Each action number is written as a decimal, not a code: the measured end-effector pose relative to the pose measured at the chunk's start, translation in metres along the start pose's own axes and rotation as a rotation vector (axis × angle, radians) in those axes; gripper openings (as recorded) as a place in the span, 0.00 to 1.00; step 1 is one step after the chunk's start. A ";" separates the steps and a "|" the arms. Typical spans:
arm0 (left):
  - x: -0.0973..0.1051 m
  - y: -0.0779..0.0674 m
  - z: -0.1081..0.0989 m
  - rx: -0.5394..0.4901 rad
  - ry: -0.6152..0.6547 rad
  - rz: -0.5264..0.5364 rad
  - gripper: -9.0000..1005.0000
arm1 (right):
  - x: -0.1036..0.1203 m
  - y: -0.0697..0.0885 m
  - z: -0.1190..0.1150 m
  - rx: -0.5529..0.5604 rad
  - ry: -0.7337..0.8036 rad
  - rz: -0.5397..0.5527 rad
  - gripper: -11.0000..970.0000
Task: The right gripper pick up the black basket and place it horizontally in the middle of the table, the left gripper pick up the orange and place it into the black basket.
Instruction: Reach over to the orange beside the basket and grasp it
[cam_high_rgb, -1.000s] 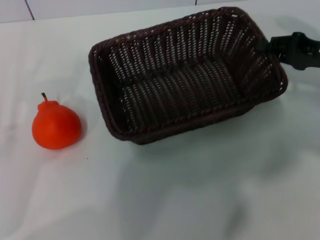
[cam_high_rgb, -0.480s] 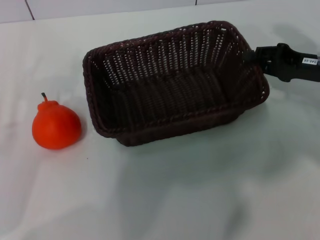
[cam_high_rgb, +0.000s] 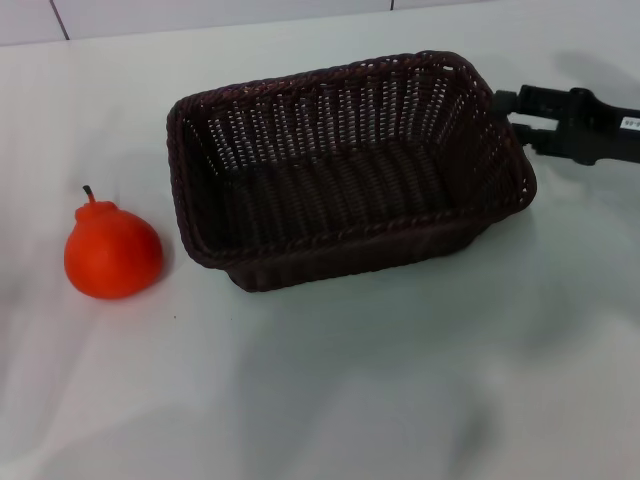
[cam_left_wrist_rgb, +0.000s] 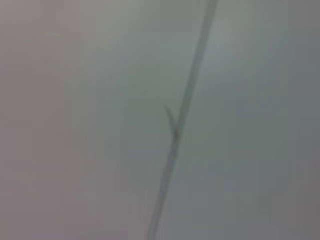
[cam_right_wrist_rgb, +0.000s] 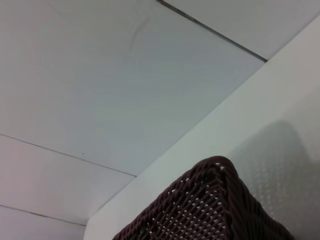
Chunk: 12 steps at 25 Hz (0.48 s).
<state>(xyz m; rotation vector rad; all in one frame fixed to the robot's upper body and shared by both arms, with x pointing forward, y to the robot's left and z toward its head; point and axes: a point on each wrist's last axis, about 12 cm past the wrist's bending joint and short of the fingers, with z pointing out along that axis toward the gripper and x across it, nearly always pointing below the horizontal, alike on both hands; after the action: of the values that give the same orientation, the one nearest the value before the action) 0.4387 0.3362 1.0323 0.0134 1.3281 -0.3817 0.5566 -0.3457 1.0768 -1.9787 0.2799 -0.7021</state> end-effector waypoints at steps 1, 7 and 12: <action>0.001 -0.003 0.001 0.040 0.026 0.008 0.82 | 0.002 0.000 -0.003 0.001 0.002 -0.004 0.69; 0.014 -0.006 0.001 0.198 0.219 0.053 0.82 | 0.020 -0.002 -0.024 0.015 0.089 -0.026 0.91; 0.032 -0.010 0.002 0.215 0.358 0.073 0.82 | 0.029 -0.004 -0.034 0.048 0.172 -0.032 0.95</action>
<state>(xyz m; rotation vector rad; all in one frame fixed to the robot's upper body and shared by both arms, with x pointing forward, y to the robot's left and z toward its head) 0.4437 0.3182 1.0047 0.3218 1.6280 -0.4730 0.5596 -0.3824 1.1030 -1.8832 0.3325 -0.8935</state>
